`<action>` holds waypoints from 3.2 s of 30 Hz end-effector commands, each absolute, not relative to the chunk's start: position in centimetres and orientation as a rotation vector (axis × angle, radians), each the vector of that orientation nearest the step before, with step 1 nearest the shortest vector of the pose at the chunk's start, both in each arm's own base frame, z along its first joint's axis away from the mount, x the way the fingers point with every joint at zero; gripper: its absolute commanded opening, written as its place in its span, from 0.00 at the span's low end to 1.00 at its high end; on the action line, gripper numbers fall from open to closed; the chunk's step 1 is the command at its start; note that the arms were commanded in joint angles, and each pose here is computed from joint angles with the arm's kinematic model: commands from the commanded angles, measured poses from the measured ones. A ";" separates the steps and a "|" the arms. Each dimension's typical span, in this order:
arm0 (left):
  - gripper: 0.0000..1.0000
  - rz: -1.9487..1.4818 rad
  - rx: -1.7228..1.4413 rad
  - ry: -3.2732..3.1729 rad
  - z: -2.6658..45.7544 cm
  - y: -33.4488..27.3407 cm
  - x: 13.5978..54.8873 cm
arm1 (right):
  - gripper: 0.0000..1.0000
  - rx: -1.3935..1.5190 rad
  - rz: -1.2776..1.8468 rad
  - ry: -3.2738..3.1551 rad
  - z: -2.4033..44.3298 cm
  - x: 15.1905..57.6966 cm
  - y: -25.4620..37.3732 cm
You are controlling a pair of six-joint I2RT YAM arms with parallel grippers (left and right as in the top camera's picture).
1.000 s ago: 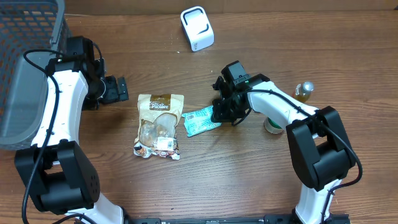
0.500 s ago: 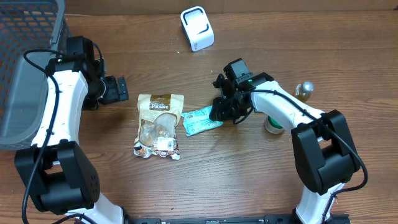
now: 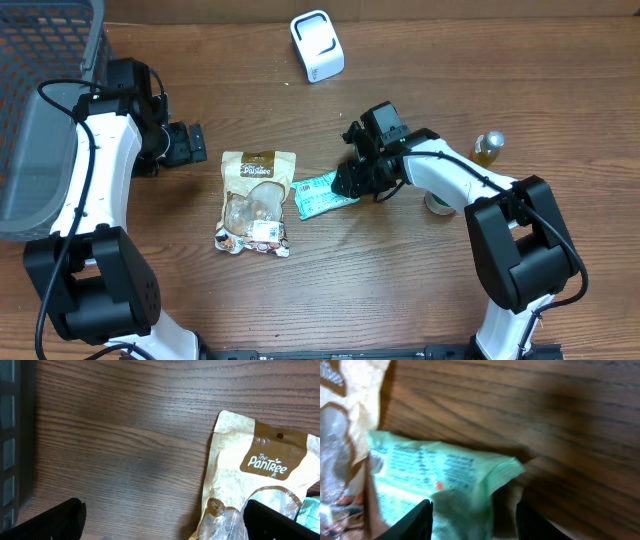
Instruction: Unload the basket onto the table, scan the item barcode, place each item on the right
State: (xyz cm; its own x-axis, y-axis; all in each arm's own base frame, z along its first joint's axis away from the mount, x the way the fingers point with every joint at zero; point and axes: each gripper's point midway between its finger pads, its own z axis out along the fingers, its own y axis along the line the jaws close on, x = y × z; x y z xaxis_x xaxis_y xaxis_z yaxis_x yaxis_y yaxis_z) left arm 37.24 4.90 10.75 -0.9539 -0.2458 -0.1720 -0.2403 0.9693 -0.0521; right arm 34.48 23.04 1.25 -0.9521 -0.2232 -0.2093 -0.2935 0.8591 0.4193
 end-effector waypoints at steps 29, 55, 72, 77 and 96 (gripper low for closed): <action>1.00 -0.055 -0.357 2.933 10.9 5.0 37.8 | 0.29 -0.302 0.774 2.872 0.6 33.5 23.0; 1.00 -0.055 -0.358 2.933 10.9 5.0 37.8 | 0.04 -0.575 1.078 2.581 13.7 31.3 22.6; 0.99 -0.055 -0.357 2.933 10.9 5.0 37.8 | 0.04 -0.886 1.315 2.394 19.6 24.3 21.7; 1.00 -0.055 -0.357 2.933 10.9 5.0 37.8 | 0.04 -0.888 1.311 2.389 19.7 24.4 21.8; 1.00 -0.055 -0.357 2.933 10.9 5.0 37.8 | 0.04 -0.883 1.316 2.401 19.6 24.2 21.7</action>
